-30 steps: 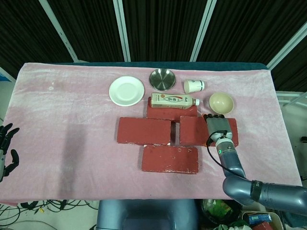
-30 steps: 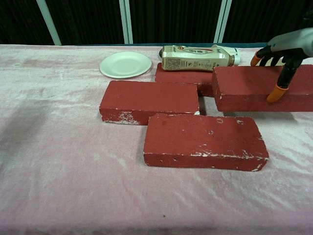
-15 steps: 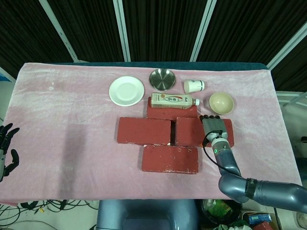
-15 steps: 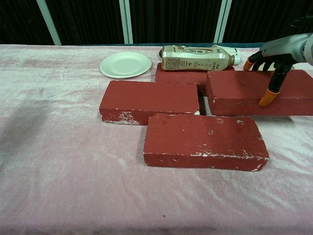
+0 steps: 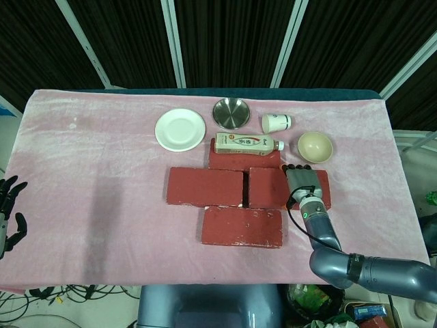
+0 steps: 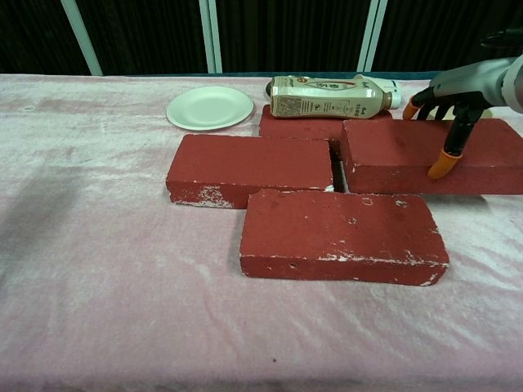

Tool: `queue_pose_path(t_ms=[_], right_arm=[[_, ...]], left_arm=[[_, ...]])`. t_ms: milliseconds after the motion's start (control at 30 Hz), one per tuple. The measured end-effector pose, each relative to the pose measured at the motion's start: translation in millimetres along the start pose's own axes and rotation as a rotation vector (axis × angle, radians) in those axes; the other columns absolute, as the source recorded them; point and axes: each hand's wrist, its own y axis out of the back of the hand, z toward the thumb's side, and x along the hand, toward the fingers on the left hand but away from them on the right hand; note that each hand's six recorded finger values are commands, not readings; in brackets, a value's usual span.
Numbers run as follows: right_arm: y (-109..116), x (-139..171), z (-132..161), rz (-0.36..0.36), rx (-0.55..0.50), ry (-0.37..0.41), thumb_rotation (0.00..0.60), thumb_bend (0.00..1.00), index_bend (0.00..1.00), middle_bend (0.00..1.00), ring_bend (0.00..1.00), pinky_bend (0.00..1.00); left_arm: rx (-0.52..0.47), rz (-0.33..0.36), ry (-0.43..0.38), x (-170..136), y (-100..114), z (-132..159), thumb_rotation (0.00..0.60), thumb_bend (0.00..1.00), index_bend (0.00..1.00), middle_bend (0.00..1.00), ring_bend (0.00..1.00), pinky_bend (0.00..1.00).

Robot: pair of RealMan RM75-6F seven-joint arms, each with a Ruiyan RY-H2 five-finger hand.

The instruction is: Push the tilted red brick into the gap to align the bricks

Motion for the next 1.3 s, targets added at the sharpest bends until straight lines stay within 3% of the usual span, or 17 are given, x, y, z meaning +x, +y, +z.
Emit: queue_pose_path(t_ms=[1300], right_arm=[[-9.8,-9.1,17.4,0.006,-0.024,0.013,0.6,0.04,0.19,0.32,0.16,0.09]], left_arm=[[0.0,-0.001,0.008,1.0,0.1,-1.1,0.6,0.73,0.14,0.04,0.0,0.0]])
